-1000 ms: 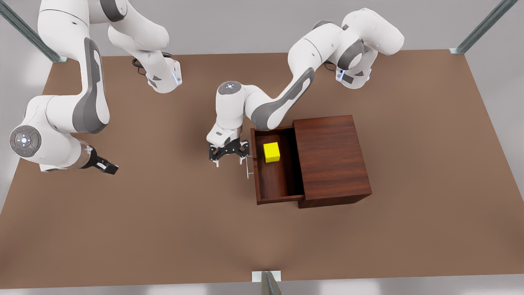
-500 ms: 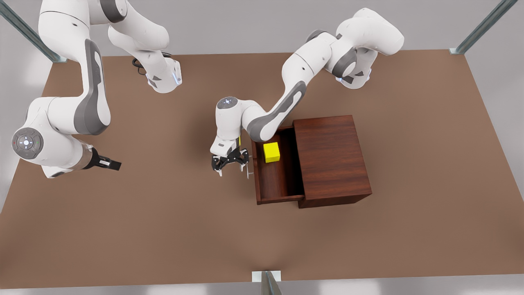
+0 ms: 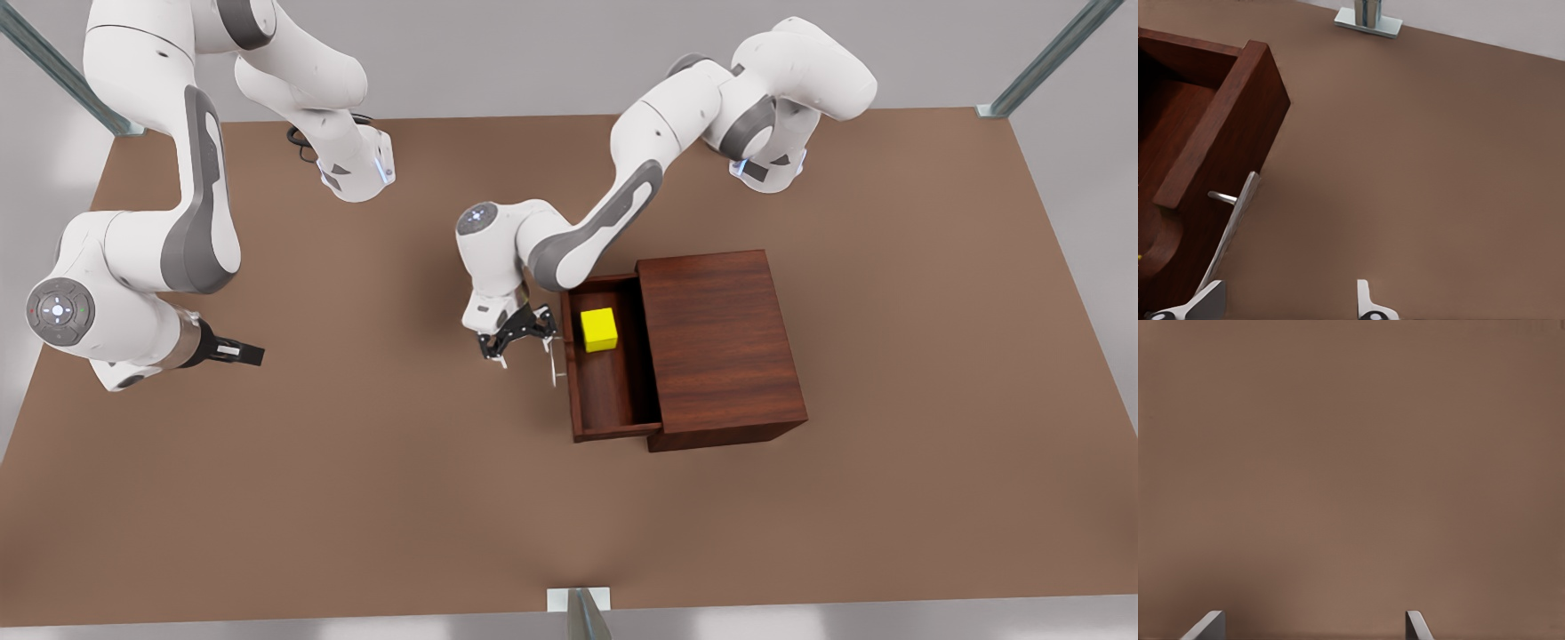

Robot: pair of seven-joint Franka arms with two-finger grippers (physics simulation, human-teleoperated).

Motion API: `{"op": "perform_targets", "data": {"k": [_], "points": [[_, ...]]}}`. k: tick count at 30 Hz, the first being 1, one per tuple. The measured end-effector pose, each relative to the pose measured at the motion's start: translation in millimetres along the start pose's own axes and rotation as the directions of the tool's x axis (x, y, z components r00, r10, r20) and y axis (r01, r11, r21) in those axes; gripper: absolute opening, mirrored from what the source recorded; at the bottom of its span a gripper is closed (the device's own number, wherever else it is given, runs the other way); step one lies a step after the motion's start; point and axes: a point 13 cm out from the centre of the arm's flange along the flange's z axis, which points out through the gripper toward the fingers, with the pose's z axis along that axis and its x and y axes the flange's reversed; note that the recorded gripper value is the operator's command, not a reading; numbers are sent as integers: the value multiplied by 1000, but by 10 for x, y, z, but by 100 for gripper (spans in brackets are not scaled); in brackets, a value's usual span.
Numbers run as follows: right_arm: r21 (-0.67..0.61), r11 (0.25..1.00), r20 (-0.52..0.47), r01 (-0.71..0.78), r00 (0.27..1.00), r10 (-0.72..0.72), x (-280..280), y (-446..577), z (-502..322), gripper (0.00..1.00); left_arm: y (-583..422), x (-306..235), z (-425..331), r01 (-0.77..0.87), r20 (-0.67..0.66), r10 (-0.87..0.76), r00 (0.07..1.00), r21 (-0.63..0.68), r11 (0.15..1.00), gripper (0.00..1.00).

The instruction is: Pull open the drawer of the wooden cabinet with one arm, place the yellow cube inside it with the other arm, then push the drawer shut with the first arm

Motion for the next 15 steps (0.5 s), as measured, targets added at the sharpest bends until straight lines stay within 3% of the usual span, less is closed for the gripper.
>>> {"op": "perform_targets", "data": {"k": [15], "points": [[1, 999, 3, 40, 999, -40, -18, 8, 7, 100, 574, -558, 359, -64, -68, 56, 996, -125, 990, 100]]}}
